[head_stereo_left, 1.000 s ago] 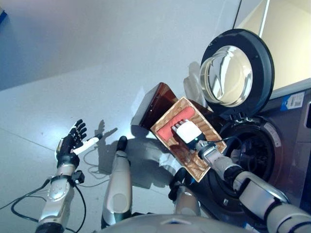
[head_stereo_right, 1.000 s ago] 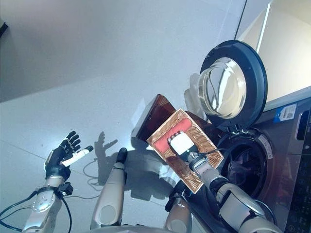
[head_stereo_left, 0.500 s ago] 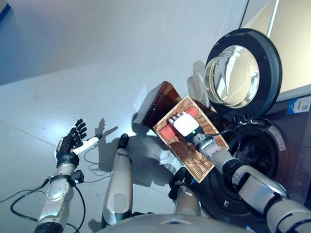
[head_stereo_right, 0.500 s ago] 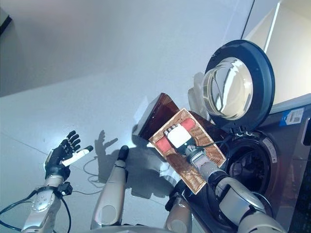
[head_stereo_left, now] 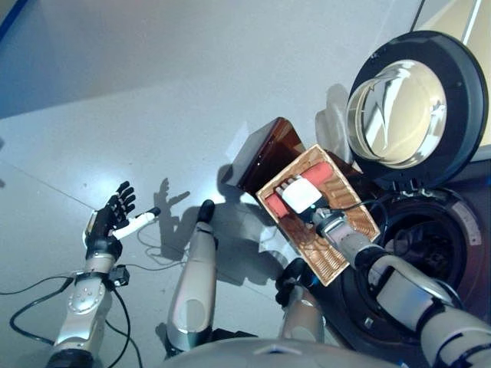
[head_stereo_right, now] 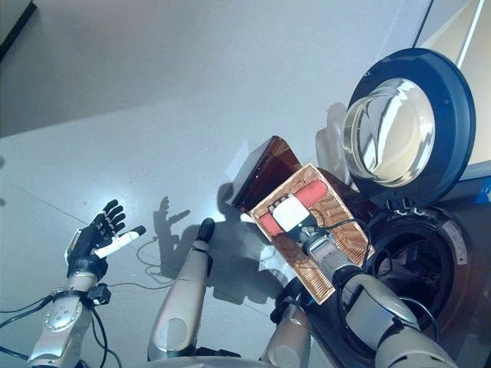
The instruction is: Pick up the clothes and place them into the washing machine
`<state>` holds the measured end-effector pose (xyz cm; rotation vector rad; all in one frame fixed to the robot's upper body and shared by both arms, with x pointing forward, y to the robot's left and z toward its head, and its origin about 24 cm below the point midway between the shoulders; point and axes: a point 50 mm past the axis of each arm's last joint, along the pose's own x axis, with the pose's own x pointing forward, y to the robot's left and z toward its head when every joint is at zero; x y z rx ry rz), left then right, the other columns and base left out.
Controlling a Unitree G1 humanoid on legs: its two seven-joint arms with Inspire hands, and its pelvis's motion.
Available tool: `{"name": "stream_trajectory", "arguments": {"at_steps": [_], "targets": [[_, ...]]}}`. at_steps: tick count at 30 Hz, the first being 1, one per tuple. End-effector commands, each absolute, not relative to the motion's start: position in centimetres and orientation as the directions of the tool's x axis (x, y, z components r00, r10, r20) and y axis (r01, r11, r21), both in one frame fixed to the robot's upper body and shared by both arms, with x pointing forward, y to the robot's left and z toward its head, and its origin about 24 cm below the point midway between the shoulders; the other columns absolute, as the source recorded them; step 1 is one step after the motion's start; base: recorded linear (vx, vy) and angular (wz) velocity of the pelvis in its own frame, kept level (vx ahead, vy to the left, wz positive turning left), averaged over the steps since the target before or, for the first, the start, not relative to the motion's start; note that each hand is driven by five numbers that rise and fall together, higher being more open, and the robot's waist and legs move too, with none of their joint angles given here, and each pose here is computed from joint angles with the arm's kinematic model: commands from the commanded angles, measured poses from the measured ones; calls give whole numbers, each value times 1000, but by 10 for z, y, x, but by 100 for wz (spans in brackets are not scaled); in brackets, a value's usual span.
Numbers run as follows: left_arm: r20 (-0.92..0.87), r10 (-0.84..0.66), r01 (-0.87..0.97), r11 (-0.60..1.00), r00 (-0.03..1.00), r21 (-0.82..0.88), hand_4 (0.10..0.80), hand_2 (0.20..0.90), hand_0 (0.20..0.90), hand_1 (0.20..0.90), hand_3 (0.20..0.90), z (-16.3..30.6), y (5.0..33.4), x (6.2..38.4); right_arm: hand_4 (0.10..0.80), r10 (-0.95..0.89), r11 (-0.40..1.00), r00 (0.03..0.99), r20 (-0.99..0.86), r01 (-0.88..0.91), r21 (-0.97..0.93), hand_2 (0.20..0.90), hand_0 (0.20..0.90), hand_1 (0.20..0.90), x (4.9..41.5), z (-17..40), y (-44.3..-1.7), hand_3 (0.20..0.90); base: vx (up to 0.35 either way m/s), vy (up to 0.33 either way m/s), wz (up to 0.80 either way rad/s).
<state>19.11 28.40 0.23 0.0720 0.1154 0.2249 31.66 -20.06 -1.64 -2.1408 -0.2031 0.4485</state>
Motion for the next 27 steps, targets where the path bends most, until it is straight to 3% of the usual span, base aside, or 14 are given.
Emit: {"name": "stream_trajectory", "arguments": {"at_steps": [1, 19, 20, 21, 22, 23, 27], "targets": [[51, 208, -212, 972, 977, 104, 800, 900, 900, 900, 900, 32, 290, 188, 800, 264, -577, 957, -121, 56, -815, 900, 900, 900, 331, 12, -221, 900, -44, 48, 4], [43, 200, -203, 975, 979, 89, 800, 900, 900, 900, 900, 32, 290, 184, 800, 185, -628, 969, -163, -11, -778, 900, 900, 900, 323, 7, -246, 900, -2, 7, 7], [44, 203, -207, 974, 978, 91, 800, 900, 900, 900, 900, 32, 290, 184, 588, 158, -641, 971, -180, -37, -767, 604, 604, 604, 320, 4, -251, 604, 90, -29, 18], [44, 203, -207, 974, 978, 91, 800, 900, 900, 900, 900, 32, 290, 184, 588, 158, -641, 971, -180, -37, -767, 604, 604, 604, 320, 4, -250, 604, 93, -26, 18], [47, 206, -210, 973, 977, 92, 800, 900, 900, 900, 900, 32, 290, 184, 363, 144, -645, 972, -184, -49, -762, 288, 288, 288, 319, 3, -253, 288, 3, 6, 11], [47, 210, -214, 973, 976, 91, 800, 900, 900, 900, 900, 32, 290, 184, 300, 126, -645, 976, -178, -56, -762, 200, 200, 200, 319, 3, -255, 200, 1, 7, 7], [46, 223, -226, 970, 974, 87, 800, 900, 900, 900, 900, 31, 291, 182, 300, 76, -633, 984, -162, -78, -770, 200, 200, 200, 317, 2, -262, 200, -3, 1, -2]]}}
